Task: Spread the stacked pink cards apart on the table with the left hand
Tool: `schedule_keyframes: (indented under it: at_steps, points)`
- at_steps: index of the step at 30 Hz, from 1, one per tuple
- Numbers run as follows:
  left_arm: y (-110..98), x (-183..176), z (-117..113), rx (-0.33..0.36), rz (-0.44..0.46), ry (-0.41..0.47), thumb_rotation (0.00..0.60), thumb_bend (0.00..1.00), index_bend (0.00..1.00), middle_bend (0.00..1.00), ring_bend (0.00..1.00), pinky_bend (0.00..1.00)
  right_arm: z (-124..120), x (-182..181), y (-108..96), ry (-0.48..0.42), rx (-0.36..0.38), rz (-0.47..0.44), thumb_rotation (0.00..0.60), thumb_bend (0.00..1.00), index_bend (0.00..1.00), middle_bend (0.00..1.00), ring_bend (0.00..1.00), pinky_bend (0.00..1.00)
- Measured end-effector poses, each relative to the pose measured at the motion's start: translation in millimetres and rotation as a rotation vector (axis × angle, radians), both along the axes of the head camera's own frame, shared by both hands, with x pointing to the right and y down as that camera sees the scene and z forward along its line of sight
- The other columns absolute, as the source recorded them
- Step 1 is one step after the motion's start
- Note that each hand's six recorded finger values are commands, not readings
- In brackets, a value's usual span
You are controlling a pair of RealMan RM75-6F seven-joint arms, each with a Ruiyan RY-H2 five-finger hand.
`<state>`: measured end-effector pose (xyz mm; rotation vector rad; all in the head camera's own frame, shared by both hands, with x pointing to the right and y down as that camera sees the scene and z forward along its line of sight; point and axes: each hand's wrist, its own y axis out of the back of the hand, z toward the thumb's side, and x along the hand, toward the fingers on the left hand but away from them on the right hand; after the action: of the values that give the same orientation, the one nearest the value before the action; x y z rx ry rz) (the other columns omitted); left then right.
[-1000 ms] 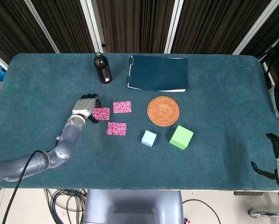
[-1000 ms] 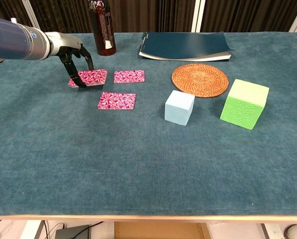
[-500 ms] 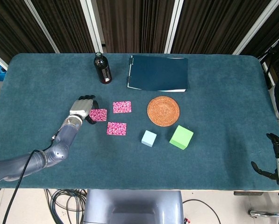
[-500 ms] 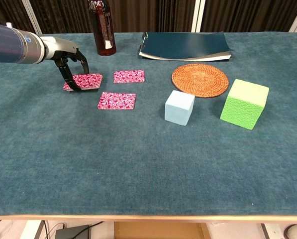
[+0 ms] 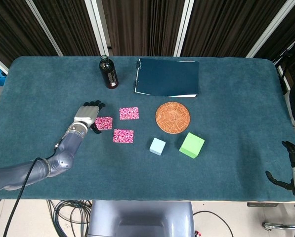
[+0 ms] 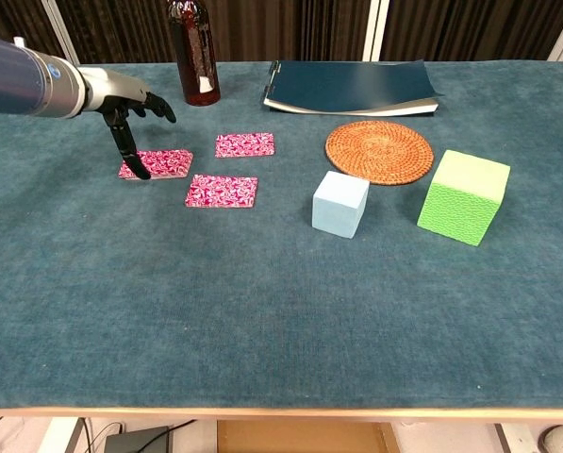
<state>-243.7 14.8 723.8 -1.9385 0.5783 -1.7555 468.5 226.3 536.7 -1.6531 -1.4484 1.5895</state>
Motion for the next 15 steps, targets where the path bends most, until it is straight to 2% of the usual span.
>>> schedule_keyframes:
  at_steps: [4,7,12,15]
  points:
    - [-4.9,2.3,-12.1,0.021,0.011,0.016,0.600,0.09,0.15,0.05,0.00,0.00,0.1,0.6,0.2,0.000,-0.001,0.002,0.600,0.25,0.08,0.05,0.13,0.18]
    - [-11.1,0.7,-24.7,0.066,0.039,0.011,0.600,0.11,0.15,0.06,0.00,0.00,-0.4,1.7,0.4,0.000,0.000,0.004,0.600,0.25,0.08,0.05,0.13,0.18]
    - [-12.0,-9.9,-50.6,0.167,0.123,0.020,0.600,0.11,0.15,0.07,0.00,0.00,-2.4,4.7,0.5,0.010,0.006,0.004,0.600,0.25,0.08,0.05,0.13,0.18]
    - [-6.7,-30.8,-73.3,0.260,0.184,0.021,0.600,0.11,0.15,0.08,0.00,0.00,-3.8,5.3,0.1,0.029,0.011,-0.009,0.600,0.25,0.08,0.05,0.13,0.18]
